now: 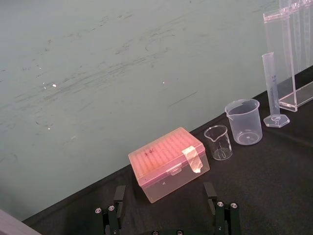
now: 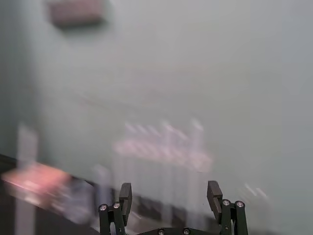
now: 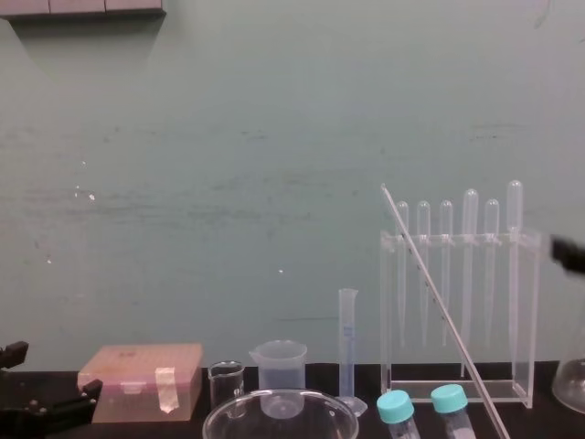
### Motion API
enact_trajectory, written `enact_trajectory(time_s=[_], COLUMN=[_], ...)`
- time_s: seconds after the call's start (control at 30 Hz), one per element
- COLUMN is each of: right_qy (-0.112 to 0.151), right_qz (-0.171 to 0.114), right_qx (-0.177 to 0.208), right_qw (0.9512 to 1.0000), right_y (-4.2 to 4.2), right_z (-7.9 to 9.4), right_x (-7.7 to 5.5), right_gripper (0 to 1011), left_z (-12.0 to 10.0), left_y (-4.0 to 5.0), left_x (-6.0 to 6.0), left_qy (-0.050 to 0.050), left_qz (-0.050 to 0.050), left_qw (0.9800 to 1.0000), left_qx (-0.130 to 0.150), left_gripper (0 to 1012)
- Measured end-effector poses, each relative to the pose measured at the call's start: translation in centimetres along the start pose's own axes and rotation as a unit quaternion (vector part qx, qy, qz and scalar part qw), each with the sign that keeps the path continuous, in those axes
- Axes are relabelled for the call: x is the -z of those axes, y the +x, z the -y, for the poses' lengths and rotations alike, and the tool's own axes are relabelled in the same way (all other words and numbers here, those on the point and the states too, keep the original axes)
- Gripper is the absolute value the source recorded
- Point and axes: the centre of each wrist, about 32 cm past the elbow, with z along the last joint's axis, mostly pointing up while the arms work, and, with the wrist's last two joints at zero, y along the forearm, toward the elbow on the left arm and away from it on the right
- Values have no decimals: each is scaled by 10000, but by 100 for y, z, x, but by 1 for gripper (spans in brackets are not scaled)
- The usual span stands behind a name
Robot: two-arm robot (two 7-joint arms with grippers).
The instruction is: Hold the thermometer with one hand and immerse one end into the beaker, then reinsert it into the test tube rack.
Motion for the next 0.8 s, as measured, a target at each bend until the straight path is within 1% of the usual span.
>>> enact_trajectory(time_s=[0.07,0.1,0.17,0.2,0.23,0.27,0.3,0.8], right_qy=[-208,-364,-486,-592,-631,-631,-702,-638], right_qz=[87,164,226,264,282,282,304,317], right_qx=[237,402,498,559,572,572,602,647], right_qw=[9995,9984,9973,9963,9960,9960,9952,9954], right_y=[-1,-6,-16,-23,-29,-29,-36,-26], right_z=[23,42,57,70,72,72,80,76], right_x=[101,193,275,350,378,378,429,387], right_gripper=[1003,1002,1003,1003,1003,1003,1003,1003], left_z=[0,0,0,0,0,0,0,0], left_y=[0,0,0,0,0,0,0,0], left_x=[0,0,0,0,0,0,0,0], left_qy=[0,0,0,1,0,0,0,0], left_qz=[0,0,0,0,0,0,0,0], left_qw=[10000,10000,10000,10000,10000,10000,10000,10000], left_qx=[0,0,-1,0,0,0,0,0], left_gripper=[1008,1008,1008,1007,1008,1008,1008,1008])
